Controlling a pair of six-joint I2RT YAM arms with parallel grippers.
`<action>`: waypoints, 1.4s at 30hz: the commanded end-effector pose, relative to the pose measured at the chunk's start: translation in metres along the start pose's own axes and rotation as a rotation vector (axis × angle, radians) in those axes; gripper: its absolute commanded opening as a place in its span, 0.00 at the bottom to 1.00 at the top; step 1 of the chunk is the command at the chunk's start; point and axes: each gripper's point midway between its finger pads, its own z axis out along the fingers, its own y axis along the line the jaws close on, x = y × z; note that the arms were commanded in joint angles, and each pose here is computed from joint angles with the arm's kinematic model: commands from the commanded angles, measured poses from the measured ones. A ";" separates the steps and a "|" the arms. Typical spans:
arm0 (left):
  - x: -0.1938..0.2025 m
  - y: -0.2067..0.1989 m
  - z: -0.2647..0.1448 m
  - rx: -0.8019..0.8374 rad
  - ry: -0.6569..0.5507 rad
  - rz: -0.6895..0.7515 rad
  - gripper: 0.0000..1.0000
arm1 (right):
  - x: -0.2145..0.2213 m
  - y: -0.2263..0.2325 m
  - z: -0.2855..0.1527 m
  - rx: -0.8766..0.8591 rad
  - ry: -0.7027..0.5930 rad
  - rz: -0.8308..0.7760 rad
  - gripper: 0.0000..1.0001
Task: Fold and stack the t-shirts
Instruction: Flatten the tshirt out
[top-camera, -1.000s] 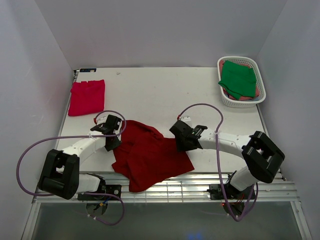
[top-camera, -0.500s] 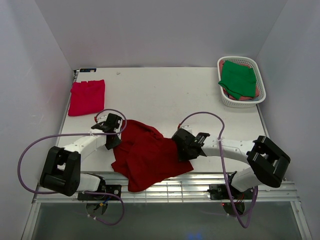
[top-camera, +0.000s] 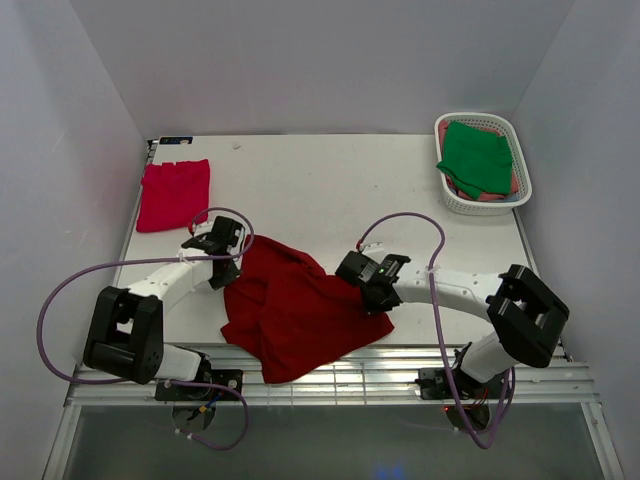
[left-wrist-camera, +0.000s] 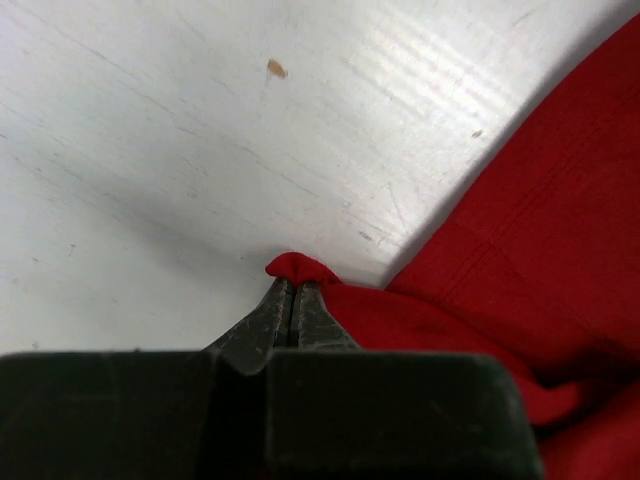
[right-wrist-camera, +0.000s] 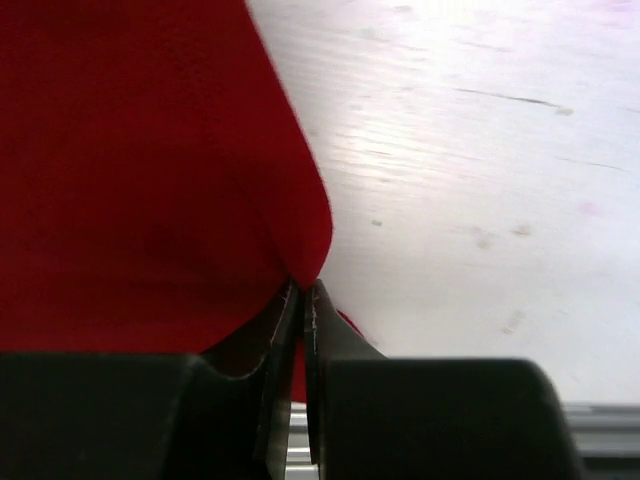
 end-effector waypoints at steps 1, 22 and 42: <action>-0.055 -0.005 -0.031 0.001 -0.154 -0.027 0.00 | -0.051 -0.038 -0.054 0.173 -0.160 0.059 0.08; -0.275 0.020 -0.399 0.483 -1.004 -0.360 0.00 | -0.268 -0.168 -0.363 0.403 -1.004 0.276 0.08; -0.195 0.061 -0.590 1.182 -1.159 -0.277 0.00 | -0.205 -0.219 -0.567 -0.021 -1.518 0.252 0.08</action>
